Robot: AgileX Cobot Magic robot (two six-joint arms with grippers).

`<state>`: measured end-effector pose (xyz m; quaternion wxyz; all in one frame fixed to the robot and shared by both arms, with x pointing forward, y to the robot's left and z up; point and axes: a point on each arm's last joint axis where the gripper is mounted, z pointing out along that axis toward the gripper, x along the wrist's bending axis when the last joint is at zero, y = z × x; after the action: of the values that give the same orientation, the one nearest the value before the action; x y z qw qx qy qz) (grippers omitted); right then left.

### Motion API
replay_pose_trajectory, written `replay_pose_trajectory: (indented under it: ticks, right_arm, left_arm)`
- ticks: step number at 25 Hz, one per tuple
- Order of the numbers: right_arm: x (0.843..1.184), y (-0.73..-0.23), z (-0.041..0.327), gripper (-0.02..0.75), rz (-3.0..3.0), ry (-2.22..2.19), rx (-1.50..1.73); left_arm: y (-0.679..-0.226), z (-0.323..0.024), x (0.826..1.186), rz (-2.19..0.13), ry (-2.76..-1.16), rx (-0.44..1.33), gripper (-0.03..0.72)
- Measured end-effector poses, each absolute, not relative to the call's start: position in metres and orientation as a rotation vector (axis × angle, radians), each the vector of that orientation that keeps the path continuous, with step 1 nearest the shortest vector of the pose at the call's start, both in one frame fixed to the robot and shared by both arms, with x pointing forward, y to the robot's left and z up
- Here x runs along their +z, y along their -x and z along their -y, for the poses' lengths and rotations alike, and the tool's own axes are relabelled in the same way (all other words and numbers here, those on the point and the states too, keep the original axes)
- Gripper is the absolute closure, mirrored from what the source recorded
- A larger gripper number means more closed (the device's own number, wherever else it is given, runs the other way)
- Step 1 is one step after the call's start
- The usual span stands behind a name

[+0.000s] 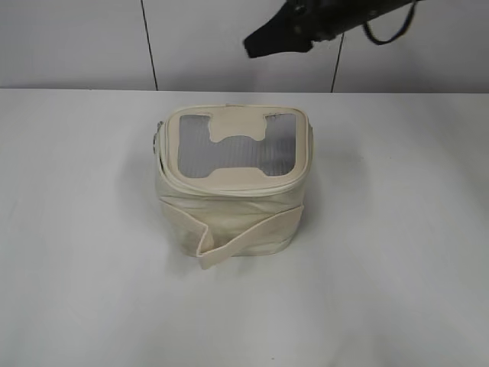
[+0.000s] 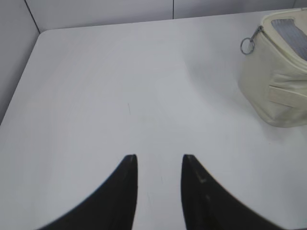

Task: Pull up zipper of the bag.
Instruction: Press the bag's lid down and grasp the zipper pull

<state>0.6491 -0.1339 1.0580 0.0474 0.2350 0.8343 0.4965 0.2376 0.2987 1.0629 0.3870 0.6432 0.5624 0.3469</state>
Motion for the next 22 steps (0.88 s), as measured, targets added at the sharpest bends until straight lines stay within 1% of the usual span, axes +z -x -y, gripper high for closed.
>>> replay_pose_trajectory:
  ticks: [5,6,7,9,15,16,17,19,21,22]
  right_arm:
    - [1.019,-0.685,0.077,0.346,-2.752,-0.628,1.526]
    - [1.008,-0.689,0.069,0.346,-2.799,-0.631,1.509]
    - [1.003,-0.692,0.062,0.346,-2.827,-0.614,1.494]
    - [0.988,-0.697,0.053,0.345,-2.887,-0.631,1.483]
    - [0.968,-0.705,0.045,0.358,-2.943,-0.681,1.453]
    - [0.967,-0.704,0.045,0.383,-2.950,-0.683,1.442]
    - [0.967,-0.703,0.043,0.426,-2.958,-0.673,1.430]
    - [0.968,-0.701,0.040,0.542,-2.969,-0.650,1.416]
    - [0.968,-0.698,0.036,0.672,-2.981,-0.622,1.402]
    - [0.968,-0.697,0.034,0.696,-2.984,-0.611,1.394]
  left_arm:
    - [-0.238,-0.299,1.063,-1.430,-1.636,0.884,0.451]
    - [-0.238,-0.299,1.063,-1.430,-1.636,0.884,0.451]
    - [-0.238,-0.299,1.063,-1.430,-1.636,0.884,0.451]
    - [-0.238,-0.299,1.063,-1.430,-1.636,0.884,0.451]
    - [-0.238,-0.299,1.064,-1.428,-1.633,0.885,0.451]
    - [-0.239,-0.298,1.066,-1.421,-1.627,0.885,0.451]
    - [-0.241,-0.297,1.070,-1.410,-1.613,0.883,0.451]
    - [-0.251,-0.295,1.080,-1.374,-1.576,0.888,0.451]
    - [-0.269,-0.291,1.088,-1.358,-1.570,0.859,0.449]
    - [-0.282,-0.287,1.090,-1.346,-1.584,0.830,0.449]
